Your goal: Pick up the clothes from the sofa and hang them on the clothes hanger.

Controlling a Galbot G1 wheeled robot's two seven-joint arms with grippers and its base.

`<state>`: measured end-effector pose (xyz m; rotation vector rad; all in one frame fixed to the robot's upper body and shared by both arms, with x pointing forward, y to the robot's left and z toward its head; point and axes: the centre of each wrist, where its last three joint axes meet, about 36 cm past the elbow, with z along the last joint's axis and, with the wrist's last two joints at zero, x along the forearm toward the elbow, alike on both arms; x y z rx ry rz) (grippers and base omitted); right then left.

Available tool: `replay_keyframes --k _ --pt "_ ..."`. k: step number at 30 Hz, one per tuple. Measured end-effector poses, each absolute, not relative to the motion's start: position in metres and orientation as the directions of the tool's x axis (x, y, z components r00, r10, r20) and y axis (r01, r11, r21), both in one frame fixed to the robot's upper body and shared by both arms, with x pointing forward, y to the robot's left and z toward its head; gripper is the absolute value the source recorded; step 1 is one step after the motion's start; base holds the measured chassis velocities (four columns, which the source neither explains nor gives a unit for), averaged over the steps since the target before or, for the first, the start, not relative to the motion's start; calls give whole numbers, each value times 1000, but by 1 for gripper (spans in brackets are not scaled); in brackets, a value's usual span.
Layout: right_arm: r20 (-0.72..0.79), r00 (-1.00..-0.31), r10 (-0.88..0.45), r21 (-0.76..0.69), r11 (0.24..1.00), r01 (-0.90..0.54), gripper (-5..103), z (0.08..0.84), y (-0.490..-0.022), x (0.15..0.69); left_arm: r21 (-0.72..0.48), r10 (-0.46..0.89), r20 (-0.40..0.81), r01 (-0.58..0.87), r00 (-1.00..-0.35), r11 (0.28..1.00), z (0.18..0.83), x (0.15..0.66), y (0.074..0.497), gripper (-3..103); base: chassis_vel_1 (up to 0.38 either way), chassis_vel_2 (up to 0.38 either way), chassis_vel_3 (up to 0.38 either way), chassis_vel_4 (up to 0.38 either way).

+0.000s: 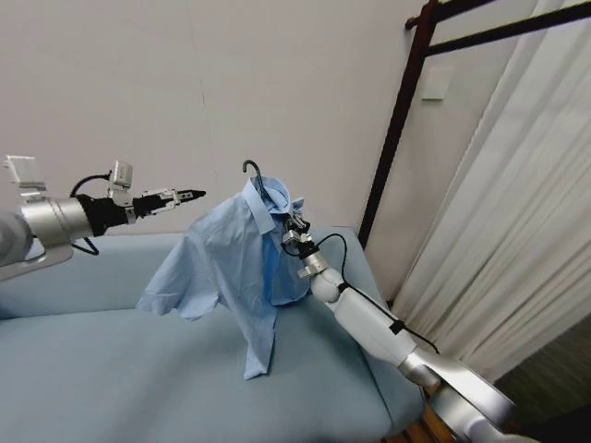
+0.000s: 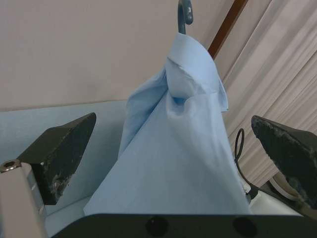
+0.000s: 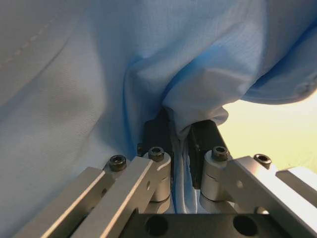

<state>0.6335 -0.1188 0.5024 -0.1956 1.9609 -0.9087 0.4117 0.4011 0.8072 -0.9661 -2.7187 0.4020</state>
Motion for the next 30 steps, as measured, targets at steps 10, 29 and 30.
replay_keyframes --k 10,29,30 --pt "-686 -557 -468 -666 712 222 8 509 -120 635 -220 641 121 609 -758 762 800 413 398 100 0 0 0 0" --pt "-671 -569 -474 -686 689 235 8 535 -147 633 -174 641 24 629 -767 758 761 388 369 100 0 0 0 0" --pt "-670 -570 -475 -687 688 235 8 535 -148 633 -175 644 28 631 -764 756 761 388 368 100 0 0 0 0"
